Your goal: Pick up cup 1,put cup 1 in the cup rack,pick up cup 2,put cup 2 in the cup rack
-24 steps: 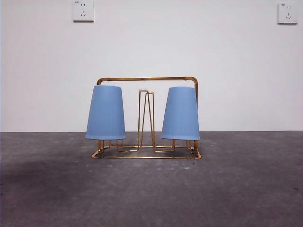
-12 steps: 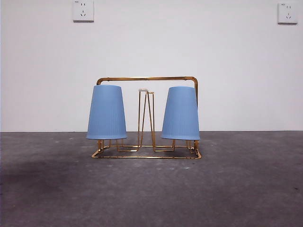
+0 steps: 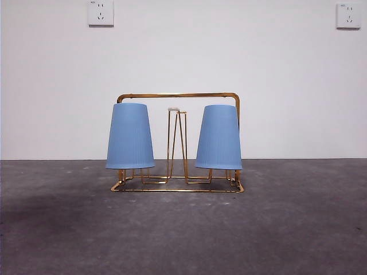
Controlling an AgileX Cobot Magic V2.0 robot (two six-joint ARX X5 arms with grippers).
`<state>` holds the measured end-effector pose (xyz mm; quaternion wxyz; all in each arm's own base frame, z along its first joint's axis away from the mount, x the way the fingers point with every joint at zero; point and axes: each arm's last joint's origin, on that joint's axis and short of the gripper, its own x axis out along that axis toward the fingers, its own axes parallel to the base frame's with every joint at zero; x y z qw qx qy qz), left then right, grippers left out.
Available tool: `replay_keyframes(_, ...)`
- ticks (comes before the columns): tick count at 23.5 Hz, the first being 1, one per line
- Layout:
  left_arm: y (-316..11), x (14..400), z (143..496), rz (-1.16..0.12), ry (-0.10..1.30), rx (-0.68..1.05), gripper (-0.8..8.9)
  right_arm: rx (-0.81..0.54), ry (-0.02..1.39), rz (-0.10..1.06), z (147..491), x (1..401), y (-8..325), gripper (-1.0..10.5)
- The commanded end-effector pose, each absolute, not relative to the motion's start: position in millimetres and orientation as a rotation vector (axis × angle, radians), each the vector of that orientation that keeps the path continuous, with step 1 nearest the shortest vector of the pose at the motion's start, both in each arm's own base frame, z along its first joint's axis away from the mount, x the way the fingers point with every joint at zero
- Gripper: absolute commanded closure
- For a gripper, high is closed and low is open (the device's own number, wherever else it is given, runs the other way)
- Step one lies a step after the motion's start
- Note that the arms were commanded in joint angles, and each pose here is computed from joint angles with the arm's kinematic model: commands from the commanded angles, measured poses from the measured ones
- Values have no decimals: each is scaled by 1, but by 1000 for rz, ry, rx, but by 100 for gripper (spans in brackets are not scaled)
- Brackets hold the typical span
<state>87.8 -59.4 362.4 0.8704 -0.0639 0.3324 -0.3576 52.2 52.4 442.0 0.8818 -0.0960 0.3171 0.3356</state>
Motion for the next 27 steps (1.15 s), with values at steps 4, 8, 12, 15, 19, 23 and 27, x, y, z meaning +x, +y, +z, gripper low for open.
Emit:
replay_keyframes(4, -63, 95, 361, -743, 693, -109, 817, -202, 688, 692, 439, 52, 52, 946)
replay_keyframes(8, -66, 106, 362, -686, 579, 97, 817, -202, 688, 692, 439, 52, 52, 946)
replay_keyframes(12, -71, 121, 372, -649, 389, 234, 817, -202, 688, 692, 439, 52, 52, 946)
replay_keyframes(15, -65, 128, 384, -591, 217, 325, 817, -202, 688, 692, 439, 52, 52, 946)
replay_keyframes(19, -44, 131, 392, -459, 39, 378, 817, -202, 688, 692, 439, 52, 52, 946)
replay_keyframes(23, -25, 118, 375, -384, -75, 371, 817, -202, 688, 692, 439, 52, 52, 946)
replay_keyframes(27, -12, 106, 340, -231, -80, 378, 817, -202, 688, 692, 439, 52, 52, 946)
